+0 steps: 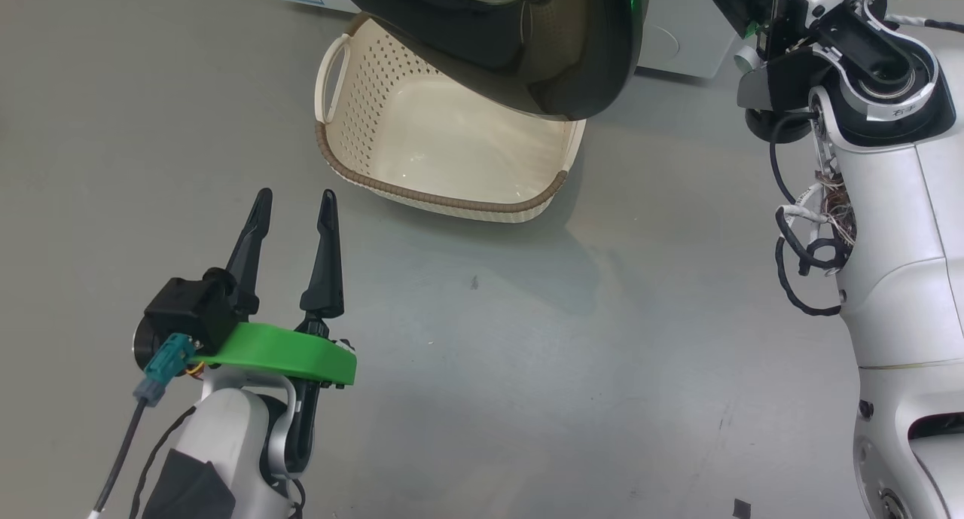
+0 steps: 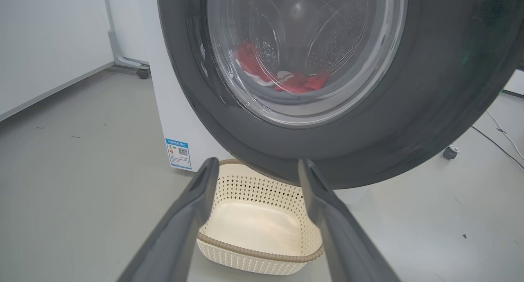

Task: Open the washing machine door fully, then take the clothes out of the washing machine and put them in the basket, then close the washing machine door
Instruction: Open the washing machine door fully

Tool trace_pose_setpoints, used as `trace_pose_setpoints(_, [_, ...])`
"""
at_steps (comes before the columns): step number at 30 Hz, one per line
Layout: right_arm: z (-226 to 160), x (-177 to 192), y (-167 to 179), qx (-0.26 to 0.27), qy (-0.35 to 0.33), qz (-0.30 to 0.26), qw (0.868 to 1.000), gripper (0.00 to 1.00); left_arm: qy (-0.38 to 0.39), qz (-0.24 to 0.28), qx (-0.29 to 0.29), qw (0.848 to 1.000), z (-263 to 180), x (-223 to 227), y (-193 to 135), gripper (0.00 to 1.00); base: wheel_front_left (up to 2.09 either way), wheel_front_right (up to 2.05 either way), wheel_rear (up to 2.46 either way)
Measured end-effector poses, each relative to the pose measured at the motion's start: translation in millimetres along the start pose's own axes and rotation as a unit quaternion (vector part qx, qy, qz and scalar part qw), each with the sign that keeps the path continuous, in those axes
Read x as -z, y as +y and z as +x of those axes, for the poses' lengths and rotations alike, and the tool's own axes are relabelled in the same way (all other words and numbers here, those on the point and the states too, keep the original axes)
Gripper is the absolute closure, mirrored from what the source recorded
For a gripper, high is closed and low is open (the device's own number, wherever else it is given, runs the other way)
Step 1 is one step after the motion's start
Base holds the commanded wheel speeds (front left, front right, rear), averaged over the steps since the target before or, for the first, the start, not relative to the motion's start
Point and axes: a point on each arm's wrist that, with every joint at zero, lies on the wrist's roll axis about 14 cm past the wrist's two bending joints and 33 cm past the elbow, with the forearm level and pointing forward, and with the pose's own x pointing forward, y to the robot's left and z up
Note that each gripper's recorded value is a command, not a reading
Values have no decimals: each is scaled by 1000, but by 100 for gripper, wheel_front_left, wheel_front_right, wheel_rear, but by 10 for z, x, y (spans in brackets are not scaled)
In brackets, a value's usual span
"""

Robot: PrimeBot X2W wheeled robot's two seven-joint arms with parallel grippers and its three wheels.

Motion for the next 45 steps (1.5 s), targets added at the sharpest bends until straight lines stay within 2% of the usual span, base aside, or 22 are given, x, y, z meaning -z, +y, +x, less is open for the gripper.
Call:
trace_pose_setpoints(8, [43, 188, 46, -19, 54, 71, 996, 100, 1, 1, -1, 1000, -23, -2, 8, 0, 0, 0, 0])
trace_pose_setpoints(27, [149, 486, 57, -9, 118, 88, 989, 100, 2, 3, 1, 1000, -43, -6, -7, 0, 0, 0, 0])
trace_pose_setpoints(35, [173, 681, -74, 11, 152, 106, 983, 100, 0, 3, 0, 1000, -47, -22, 4, 0, 0, 0, 0])
trace_pose_setpoints(45, [195, 885, -36, 7, 189, 122, 974, 100, -4, 4, -1, 1000, -59, -50, 5, 0, 0, 0, 0])
